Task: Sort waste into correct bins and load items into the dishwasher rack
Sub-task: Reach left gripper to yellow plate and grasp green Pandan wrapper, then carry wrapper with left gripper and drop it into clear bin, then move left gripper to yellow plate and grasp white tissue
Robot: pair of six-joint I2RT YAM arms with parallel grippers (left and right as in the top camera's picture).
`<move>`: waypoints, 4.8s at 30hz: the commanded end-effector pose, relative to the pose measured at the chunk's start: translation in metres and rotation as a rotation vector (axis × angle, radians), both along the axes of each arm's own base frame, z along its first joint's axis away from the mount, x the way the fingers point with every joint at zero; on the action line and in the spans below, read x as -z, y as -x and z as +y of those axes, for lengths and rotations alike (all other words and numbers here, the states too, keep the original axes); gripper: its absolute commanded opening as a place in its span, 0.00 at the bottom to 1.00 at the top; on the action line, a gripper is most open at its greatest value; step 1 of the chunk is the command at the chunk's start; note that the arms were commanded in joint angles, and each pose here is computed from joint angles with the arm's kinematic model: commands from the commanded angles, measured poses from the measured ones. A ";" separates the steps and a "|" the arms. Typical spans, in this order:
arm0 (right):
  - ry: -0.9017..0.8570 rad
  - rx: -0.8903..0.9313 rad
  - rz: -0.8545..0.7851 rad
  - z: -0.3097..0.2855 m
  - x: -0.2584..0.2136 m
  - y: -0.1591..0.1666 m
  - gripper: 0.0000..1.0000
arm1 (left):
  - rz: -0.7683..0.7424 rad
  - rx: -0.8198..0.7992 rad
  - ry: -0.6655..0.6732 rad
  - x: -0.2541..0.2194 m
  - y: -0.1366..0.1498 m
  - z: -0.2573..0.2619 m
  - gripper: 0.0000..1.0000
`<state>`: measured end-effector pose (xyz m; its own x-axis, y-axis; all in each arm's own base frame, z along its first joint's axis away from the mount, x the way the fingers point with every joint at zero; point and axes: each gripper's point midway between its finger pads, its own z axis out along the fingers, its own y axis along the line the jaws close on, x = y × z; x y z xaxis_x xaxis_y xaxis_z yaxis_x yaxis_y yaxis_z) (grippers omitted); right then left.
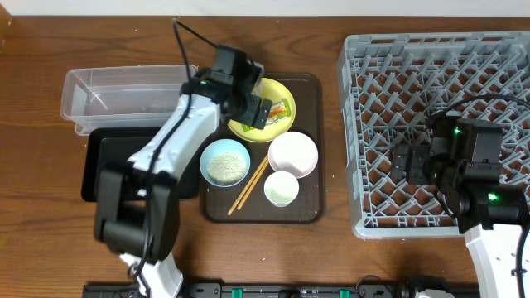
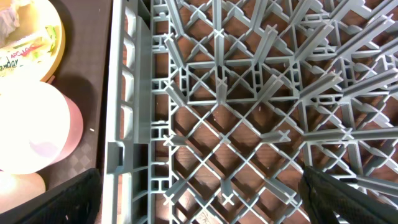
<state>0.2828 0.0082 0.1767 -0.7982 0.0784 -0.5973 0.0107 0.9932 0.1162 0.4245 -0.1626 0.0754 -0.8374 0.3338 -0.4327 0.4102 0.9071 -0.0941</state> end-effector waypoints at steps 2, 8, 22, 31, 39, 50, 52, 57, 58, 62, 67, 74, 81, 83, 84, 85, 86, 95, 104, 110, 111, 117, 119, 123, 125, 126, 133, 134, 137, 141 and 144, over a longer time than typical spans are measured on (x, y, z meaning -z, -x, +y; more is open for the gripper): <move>-0.011 0.018 -0.020 -0.003 -0.009 -0.003 0.99 | 0.036 0.011 -0.035 0.023 -0.002 0.001 1.00; -0.011 0.018 -0.020 -0.003 -0.009 -0.003 0.99 | 0.093 0.010 -0.050 0.049 0.002 0.002 0.84; -0.012 0.018 -0.020 -0.003 -0.009 -0.003 0.99 | 0.106 0.014 -0.051 0.057 0.007 -0.006 0.69; -0.012 0.018 -0.014 -0.003 -0.008 -0.002 0.99 | 0.063 0.007 -0.055 0.055 -0.002 -0.007 0.72; -0.012 0.018 -0.009 -0.003 -0.007 -0.001 0.99 | 0.003 -0.017 -0.090 0.053 -0.016 -0.001 0.77; -0.012 0.018 -0.009 -0.003 -0.007 -0.001 0.99 | 0.048 -0.053 -0.082 0.073 -0.013 -0.003 0.76; -0.012 0.018 -0.009 -0.003 -0.007 -0.001 0.99 | 0.059 -0.052 -0.077 0.074 -0.011 -0.004 0.68; -0.012 0.018 -0.009 -0.003 -0.007 -0.001 0.99 | 0.087 -0.045 -0.078 0.075 -0.004 -0.004 0.44; -0.012 0.018 -0.010 -0.003 -0.007 -0.001 0.99 | 0.094 -0.045 -0.081 0.076 -0.002 -0.003 0.38; -0.012 0.018 -0.010 -0.003 -0.007 -0.001 0.99 | 0.122 -0.046 -0.092 0.074 0.005 0.000 0.20; -0.012 0.018 -0.009 -0.003 -0.007 -0.001 0.99 | 0.127 -0.049 -0.094 0.057 0.012 0.004 0.06; -0.011 0.018 -0.009 -0.003 -0.007 -0.001 0.99 | 0.019 -0.060 -0.052 0.000 0.007 0.006 0.07; -0.011 0.018 -0.009 -0.003 -0.007 -0.001 0.99 | -0.137 -0.188 -0.087 -0.058 -0.011 0.055 0.06; -0.011 0.018 -0.009 -0.003 -0.007 -0.001 0.99 | -0.155 -0.238 -0.097 -0.065 -0.015 0.076 0.06; -0.011 0.018 -0.010 -0.003 -0.007 -0.001 0.99 | -0.159 -0.269 -0.095 -0.067 -0.018 0.087 0.06; -0.011 0.018 -0.010 -0.003 -0.007 -0.001 0.99 | -0.159 -0.303 -0.091 -0.068 -0.020 0.098 0.06; -0.011 0.017 -0.010 -0.003 -0.007 -0.001 0.99 | -0.158 -0.345 -0.086 -0.068 -0.022 0.111 0.06; -0.011 0.018 -0.010 -0.003 -0.007 -0.001 0.99 | -0.097 -0.745 0.009 -0.056 -0.024 0.198 0.06; -0.012 0.018 -0.009 -0.003 -0.007 -0.001 0.99 | -0.046 -1.154 0.205 -0.043 -0.027 0.223 0.17; -0.011 0.018 -0.009 -0.003 -0.007 -0.001 0.99 | -0.057 -1.206 0.267 -0.047 -0.033 0.221 0.47; -0.011 0.018 -0.009 -0.003 -0.007 -0.001 0.99 | -0.057 -1.206 0.269 -0.047 -0.033 0.221 0.54; -0.012 0.018 -0.009 -0.003 -0.007 -0.001 0.99 | -0.018 -1.162 0.334 -0.048 -0.035 0.206 0.54; -0.011 0.018 -0.009 -0.003 -0.007 -0.001 0.99 | -0.005 -1.119 0.367 -0.050 -0.038 0.195 0.54; -0.011 0.018 -0.010 -0.003 -0.007 -0.001 0.99 | -0.022 -0.927 0.383 -0.056 -0.046 0.162 0.58; -0.011 0.018 -0.009 -0.003 -0.007 -0.001 0.99 | -0.046 -0.783 0.331 -0.057 -0.046 0.143 0.60; -0.012 0.018 -0.009 -0.003 -0.007 -0.001 0.99 | -0.060 -0.696 0.294 -0.057 -0.046 0.131 0.60; -0.012 0.018 -0.010 -0.003 -0.007 -0.001 0.99 | -0.145 -0.260 0.117 -0.056 -0.039 0.066 0.65; -0.012 0.018 -0.009 -0.003 -0.007 -0.001 0.99 | -0.153 -0.221 0.108 -0.054 -0.039 0.058 0.68; -0.012 0.018 -0.009 -0.003 -0.007 -0.001 0.99 | -0.169 -0.186 0.088 -0.048 -0.043 0.045 0.69; -0.012 0.018 -0.010 -0.003 -0.007 -0.001 0.99 | -0.191 -0.154 0.096 -0.033 -0.054 0.028 0.70; -0.012 0.018 -0.008 -0.003 -0.007 -0.001 0.99 | -0.207 -0.134 0.104 -0.020 -0.063 0.015 0.74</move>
<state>0.2808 0.0082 0.1753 -0.8043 0.0787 -0.5890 0.0119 0.9931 0.1164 0.4852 -0.1409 0.1145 -0.7621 0.1218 -0.6359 0.2763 0.9494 -0.1492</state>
